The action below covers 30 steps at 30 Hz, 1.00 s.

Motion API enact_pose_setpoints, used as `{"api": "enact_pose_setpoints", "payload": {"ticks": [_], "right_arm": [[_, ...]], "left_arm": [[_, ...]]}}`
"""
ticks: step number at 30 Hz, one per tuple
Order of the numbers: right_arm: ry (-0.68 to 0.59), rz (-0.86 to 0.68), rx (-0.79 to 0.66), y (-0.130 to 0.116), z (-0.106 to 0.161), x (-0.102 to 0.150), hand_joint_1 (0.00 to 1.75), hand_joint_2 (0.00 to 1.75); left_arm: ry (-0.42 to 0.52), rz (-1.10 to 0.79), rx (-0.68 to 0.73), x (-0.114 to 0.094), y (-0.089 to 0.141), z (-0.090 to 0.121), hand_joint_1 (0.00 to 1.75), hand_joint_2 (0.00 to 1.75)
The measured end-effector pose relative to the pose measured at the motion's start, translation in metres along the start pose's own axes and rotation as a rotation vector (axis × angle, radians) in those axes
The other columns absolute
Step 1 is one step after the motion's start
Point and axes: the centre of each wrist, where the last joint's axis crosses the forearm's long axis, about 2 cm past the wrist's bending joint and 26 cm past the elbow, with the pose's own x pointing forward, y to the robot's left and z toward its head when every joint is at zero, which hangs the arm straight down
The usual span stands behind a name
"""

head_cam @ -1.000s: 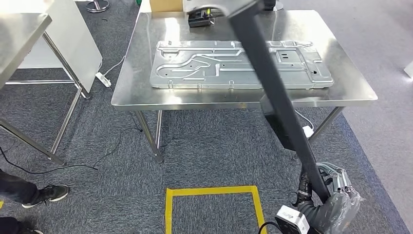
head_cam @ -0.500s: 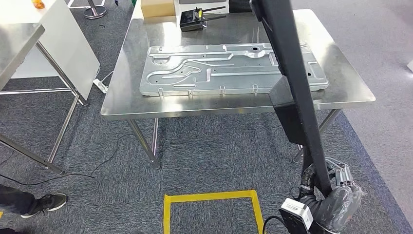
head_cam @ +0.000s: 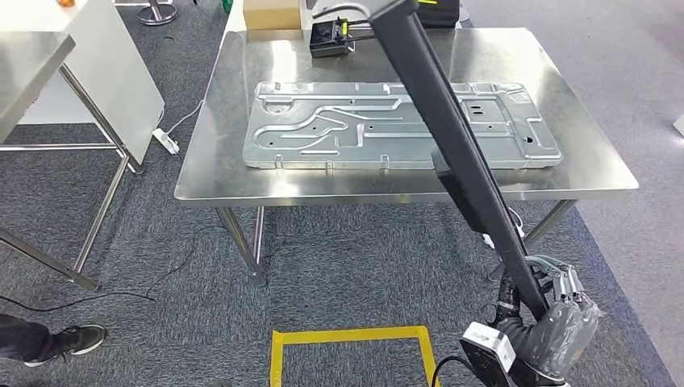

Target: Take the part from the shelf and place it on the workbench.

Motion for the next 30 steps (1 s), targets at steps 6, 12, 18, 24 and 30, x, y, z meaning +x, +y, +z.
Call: {"api": "enact_pose_setpoints", "payload": {"ticks": [6, 12, 18, 24, 30], "right_arm": [[-0.006, 0.003, -0.002, 0.000, -0.002, -0.001, 1.75, 1.75], [-0.012, 0.008, -0.010, 0.001, -0.006, -0.003, 1.75, 1.75], [-0.012, 0.017, -0.011, 0.001, -0.009, -0.005, 1.75, 1.75], [-0.018, 0.022, -0.015, 0.001, -0.011, -0.007, 1.75, 1.75], [-0.019, 0.025, -0.009, -0.001, -0.010, -0.009, 1.75, 1.75]], "left_arm": [[-0.004, -0.005, -0.001, 0.002, 0.000, -0.001, 0.00, 1.75], [-0.002, -0.011, -0.003, 0.002, 0.001, -0.001, 0.00, 1.75], [0.001, -0.013, -0.003, 0.001, 0.001, -0.001, 0.00, 1.75], [0.000, -0.015, -0.003, 0.002, 0.002, -0.001, 0.00, 1.75], [0.001, -0.017, -0.007, 0.001, 0.001, -0.001, 0.00, 1.75]]}}
